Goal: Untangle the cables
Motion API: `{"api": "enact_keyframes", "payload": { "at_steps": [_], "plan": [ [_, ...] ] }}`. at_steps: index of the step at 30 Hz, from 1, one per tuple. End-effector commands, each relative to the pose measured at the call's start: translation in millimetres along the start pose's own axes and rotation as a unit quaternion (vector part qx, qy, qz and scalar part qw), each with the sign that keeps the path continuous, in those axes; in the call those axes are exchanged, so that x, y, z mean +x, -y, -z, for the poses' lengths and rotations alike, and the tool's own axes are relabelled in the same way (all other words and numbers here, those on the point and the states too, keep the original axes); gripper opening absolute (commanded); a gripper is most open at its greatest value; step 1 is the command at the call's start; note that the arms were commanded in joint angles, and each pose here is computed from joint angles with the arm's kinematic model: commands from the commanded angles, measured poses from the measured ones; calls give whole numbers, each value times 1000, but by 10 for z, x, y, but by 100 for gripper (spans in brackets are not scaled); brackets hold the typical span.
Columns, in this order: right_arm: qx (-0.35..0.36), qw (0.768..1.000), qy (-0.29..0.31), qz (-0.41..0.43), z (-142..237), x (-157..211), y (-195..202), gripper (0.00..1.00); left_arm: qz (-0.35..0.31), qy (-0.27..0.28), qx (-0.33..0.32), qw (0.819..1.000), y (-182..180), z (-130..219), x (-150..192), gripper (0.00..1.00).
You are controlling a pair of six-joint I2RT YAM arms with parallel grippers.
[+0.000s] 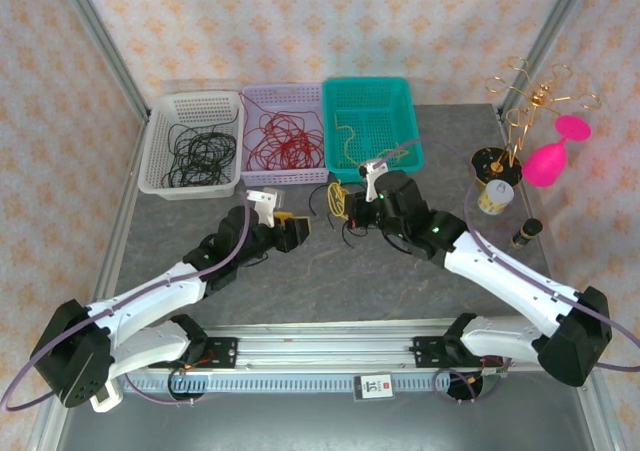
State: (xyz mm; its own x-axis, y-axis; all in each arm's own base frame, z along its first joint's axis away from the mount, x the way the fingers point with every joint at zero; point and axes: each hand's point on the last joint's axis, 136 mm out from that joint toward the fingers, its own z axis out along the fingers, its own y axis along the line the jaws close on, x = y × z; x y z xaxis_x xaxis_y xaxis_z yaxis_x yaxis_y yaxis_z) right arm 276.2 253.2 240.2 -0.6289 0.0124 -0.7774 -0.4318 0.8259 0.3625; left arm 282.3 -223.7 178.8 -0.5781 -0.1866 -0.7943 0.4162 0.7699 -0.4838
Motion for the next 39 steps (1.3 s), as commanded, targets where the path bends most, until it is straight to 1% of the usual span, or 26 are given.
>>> {"api": "enact_keyframes", "payload": {
  "at_steps": [1,2,4,7,9,12,15,17,21,26,29,30,31,32,34,35,36,39],
  "plan": [
    [1,1000,13,-22,88,-56,12,0,1,7,3,1000,-13,-78,-29,59],
    [-1,999,25,-28,142,-101,5,0,0,1,-4,1000,-54,-133,11,58],
    [16,998,43,-39,253,-173,64,0,1,-10,-35,999,-179,-236,52,57],
    [75,994,57,-51,404,-184,294,0,17,-16,-115,993,-453,-396,27,57],
    [96,992,53,-55,467,-108,399,0,14,-20,-151,988,-555,-499,-20,57],
    [118,990,48,-65,531,16,525,0,18,-25,-181,983,-654,-663,-34,57],
    [146,985,44,-74,570,160,683,0,18,-49,-224,973,-809,-827,46,62],
    [169,982,41,-78,578,261,803,0,20,-67,-257,964,-930,-923,117,62],
    [196,976,29,-89,539,504,1007,0,30,-82,-284,955,-1049,-1085,271,58],
    [178,978,22,-105,445,656,1027,0,33,-102,-293,950,-1118,-1257,433,57],
    [175,979,13,-106,396,719,1031,0,32,-110,-287,951,-1100,-1342,499,51],
    [176,979,11,-105,390,726,1036,1,33,-114,-283,952,-1085,-1369,523,46],
    [177,979,10,-104,388,729,1039,4,32,-116,-281,952,-1079,-1390,538,40],
    [176,979,11,-103,383,722,1033,6,32,-118,-280,952,-1068,-1411,555,38],
    [174,980,13,-101,382,697,1020,11,30,-120,-281,952,-1061,-1439,575,37],
    [173,980,16,-99,391,668,1009,16,29,-117,-282,952,-1058,-1444,549,37],
    [172,980,16,-98,395,651,999,21,41,-117,-292,948,-1109,-1463,615,35],
    [160,982,22,-93,430,545,925,30,40,-102,-302,947,-1156,-1463,588,19]
  ]
}}
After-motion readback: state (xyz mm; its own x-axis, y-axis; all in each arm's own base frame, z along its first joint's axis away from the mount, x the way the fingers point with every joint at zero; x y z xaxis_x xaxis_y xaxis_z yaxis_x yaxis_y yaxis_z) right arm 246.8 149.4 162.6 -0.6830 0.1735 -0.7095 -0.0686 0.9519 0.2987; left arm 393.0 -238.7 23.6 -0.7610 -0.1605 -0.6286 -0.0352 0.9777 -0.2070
